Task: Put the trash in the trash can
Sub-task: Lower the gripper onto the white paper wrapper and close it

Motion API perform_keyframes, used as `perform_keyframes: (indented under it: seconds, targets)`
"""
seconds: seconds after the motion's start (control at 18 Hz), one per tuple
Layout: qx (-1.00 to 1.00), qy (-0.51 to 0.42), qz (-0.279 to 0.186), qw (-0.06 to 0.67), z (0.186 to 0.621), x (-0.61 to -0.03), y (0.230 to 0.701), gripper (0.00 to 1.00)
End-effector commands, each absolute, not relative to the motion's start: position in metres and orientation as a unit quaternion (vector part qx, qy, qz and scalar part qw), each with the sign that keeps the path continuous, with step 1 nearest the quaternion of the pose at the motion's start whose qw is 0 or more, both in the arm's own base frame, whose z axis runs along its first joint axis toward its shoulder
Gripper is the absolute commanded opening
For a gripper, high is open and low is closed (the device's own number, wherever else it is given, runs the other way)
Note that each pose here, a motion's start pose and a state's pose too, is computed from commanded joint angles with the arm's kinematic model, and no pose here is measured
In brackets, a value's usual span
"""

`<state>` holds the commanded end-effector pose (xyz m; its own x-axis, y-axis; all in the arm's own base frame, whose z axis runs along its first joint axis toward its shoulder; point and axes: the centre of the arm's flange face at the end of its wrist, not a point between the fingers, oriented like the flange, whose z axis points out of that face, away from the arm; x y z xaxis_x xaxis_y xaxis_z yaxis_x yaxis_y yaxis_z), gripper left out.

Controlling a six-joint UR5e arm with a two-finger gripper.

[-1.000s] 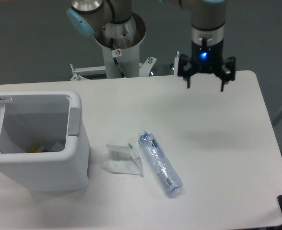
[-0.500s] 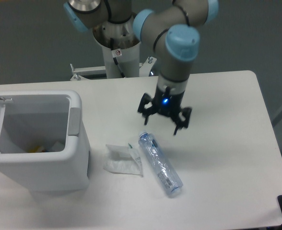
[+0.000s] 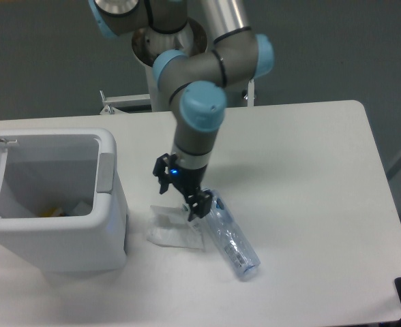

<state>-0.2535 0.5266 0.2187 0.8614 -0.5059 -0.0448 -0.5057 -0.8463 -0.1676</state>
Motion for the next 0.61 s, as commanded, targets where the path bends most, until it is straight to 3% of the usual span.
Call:
perform_keyframes:
  seconds: [0.17, 0.22, 0.33, 0.39, 0.44, 0.61]
  targets:
    - [-0.962, 0.264, -0.001, 0.073, 0.2, -0.252, 0.531, 1.0]
    - [-0.962, 0.263, -0.002, 0.072, 0.198, -0.253, 0.531, 0.91]
    - [-0.962, 0.262, -0.002, 0.071, 0.197, -0.252, 0.53, 0.52]
    - [-0.965, 0.254, -0.002, 0.071, 0.198, -0.252, 0.53, 0.18]
    - [-0.969, 0.237, -0.002, 0.071, 0.198, -0.252, 0.53, 0.0]
    - [-0.975, 0.211, 0.002, 0.077, 0.205, -0.255, 0.532, 0.0]
